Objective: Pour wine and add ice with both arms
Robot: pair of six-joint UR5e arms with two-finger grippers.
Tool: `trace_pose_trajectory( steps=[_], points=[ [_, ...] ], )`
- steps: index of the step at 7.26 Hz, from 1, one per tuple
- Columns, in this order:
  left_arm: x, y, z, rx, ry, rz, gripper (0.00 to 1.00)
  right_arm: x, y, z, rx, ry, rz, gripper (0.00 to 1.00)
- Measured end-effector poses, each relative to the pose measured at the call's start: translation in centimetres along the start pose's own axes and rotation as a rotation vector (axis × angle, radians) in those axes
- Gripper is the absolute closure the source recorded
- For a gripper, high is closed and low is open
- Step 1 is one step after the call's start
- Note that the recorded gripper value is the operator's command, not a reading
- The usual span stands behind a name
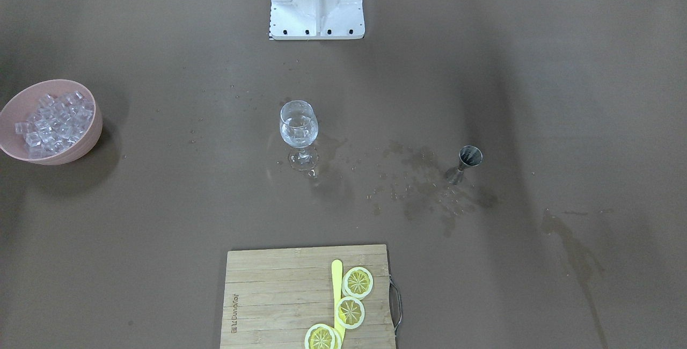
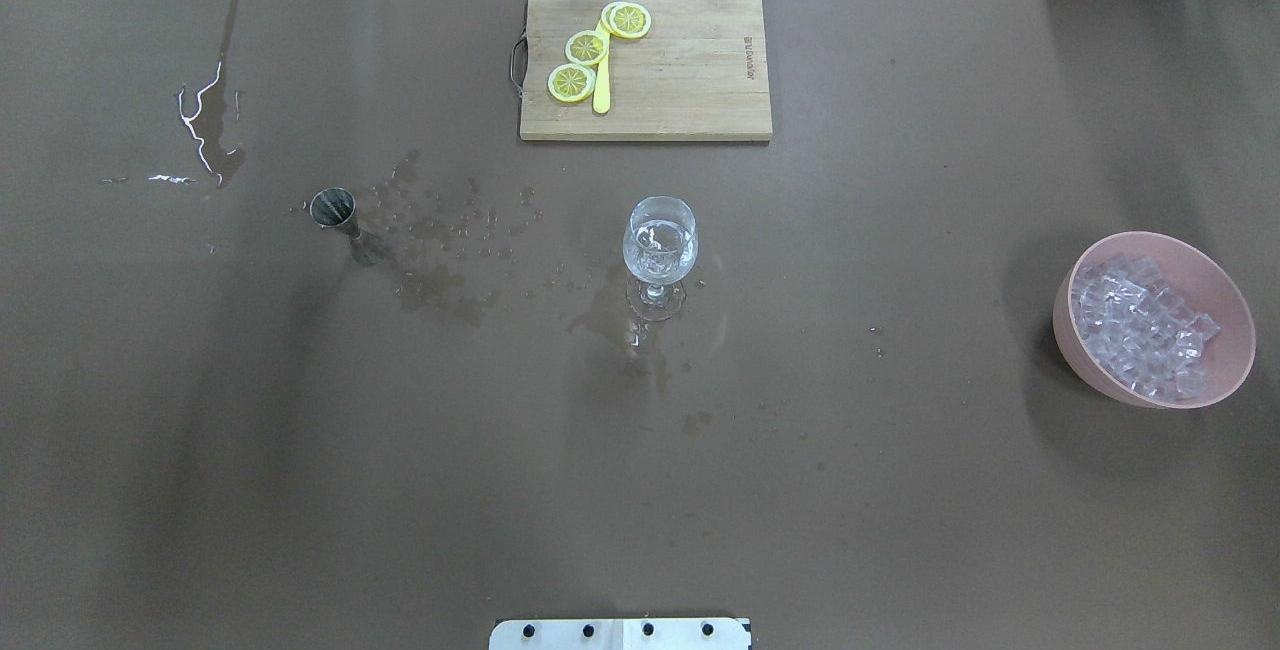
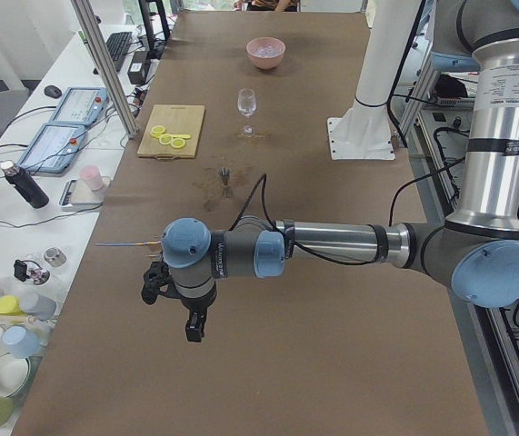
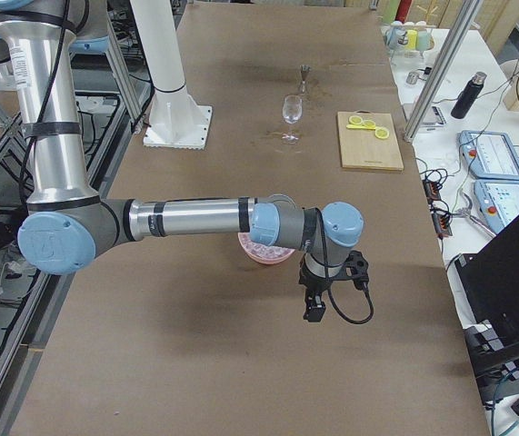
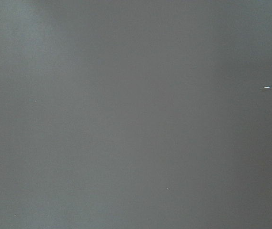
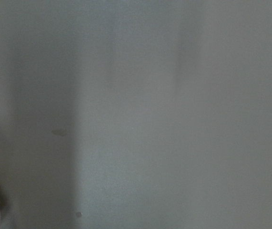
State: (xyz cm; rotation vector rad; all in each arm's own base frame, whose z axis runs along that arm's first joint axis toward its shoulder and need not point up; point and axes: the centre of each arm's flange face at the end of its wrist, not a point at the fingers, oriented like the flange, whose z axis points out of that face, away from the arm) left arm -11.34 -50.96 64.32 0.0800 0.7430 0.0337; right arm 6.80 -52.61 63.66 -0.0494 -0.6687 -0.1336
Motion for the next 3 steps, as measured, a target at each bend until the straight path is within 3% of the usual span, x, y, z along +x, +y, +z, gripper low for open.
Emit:
trace_pose_trajectory(
  steps=[3],
  points=[
    [0.09,-0.19,-0.14,0.002,-0.002,0.002,0.01,0.16,0.06,-0.22,0.004,0.0,0.002,0.0]
  ],
)
